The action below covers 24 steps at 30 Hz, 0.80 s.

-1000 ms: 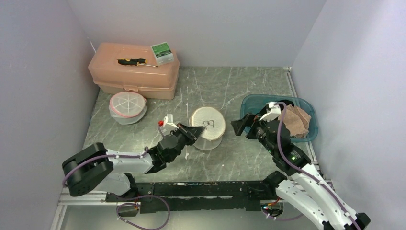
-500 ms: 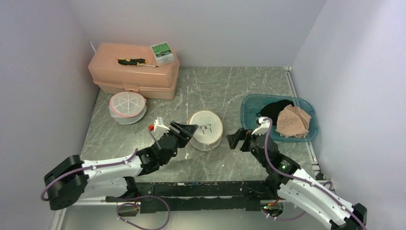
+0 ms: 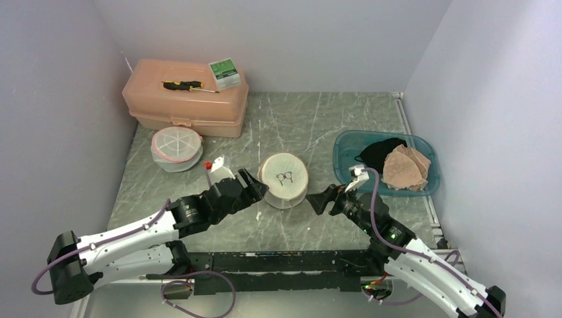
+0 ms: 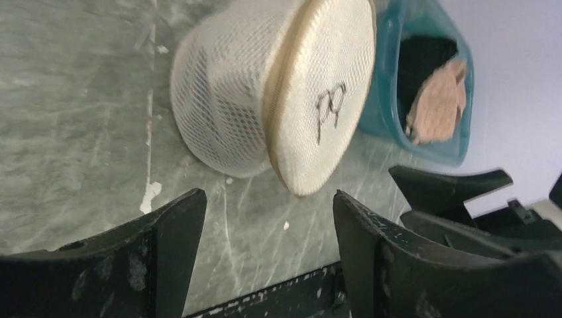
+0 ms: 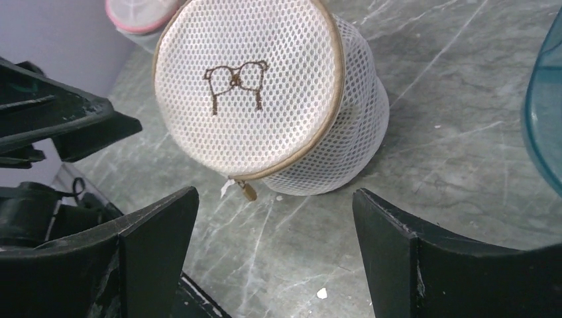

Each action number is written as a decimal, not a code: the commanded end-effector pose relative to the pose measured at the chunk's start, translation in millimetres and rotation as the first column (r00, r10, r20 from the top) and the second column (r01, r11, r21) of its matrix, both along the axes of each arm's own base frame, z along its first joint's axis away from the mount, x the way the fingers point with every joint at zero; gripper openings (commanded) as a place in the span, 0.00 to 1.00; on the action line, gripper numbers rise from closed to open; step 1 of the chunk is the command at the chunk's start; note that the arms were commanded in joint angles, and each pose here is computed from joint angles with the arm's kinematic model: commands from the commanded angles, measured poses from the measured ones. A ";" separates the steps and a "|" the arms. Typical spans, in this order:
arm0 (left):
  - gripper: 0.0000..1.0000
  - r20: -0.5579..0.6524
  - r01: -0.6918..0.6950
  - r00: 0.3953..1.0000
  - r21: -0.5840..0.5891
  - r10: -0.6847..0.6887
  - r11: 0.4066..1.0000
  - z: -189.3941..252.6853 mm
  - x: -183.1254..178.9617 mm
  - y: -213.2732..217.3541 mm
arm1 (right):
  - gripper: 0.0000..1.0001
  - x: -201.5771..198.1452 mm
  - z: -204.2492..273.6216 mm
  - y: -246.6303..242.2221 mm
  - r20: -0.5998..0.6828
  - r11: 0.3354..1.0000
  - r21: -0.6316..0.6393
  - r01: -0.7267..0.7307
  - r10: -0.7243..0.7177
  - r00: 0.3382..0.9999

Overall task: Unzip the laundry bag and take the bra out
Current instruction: Unzip the laundry bag at the center of the board.

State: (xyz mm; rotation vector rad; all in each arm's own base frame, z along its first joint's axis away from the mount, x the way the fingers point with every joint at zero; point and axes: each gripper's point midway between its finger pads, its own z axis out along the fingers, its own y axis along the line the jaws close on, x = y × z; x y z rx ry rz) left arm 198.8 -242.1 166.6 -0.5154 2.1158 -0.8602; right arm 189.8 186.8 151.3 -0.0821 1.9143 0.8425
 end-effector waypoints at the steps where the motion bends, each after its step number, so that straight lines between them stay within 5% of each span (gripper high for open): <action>1: 0.75 -0.050 0.250 0.968 0.073 -0.247 0.965 -12.8 -26.7 -24.5 | 0.88 -7.4 10.4 7.1 0.050 0.991 0.130 -0.037 0.031 0.998; 7: 0.74 -0.008 0.269 0.962 -0.160 -0.274 0.950 -12.9 -22.2 -65.9 | 0.79 -18.3 3.8 19.6 0.029 0.984 0.124 -0.129 0.126 0.992; 15: 0.72 0.029 0.170 0.985 -0.328 -0.170 0.929 -14.6 0.1 -77.8 | 0.84 -24.5 -3.8 36.1 0.025 0.965 0.148 -0.214 0.213 0.977; 24: 0.56 -0.023 0.072 0.996 -0.346 -0.085 0.935 -27.2 15.9 -69.6 | 0.78 -17.6 -13.5 38.4 0.014 0.969 0.157 -0.190 0.190 0.982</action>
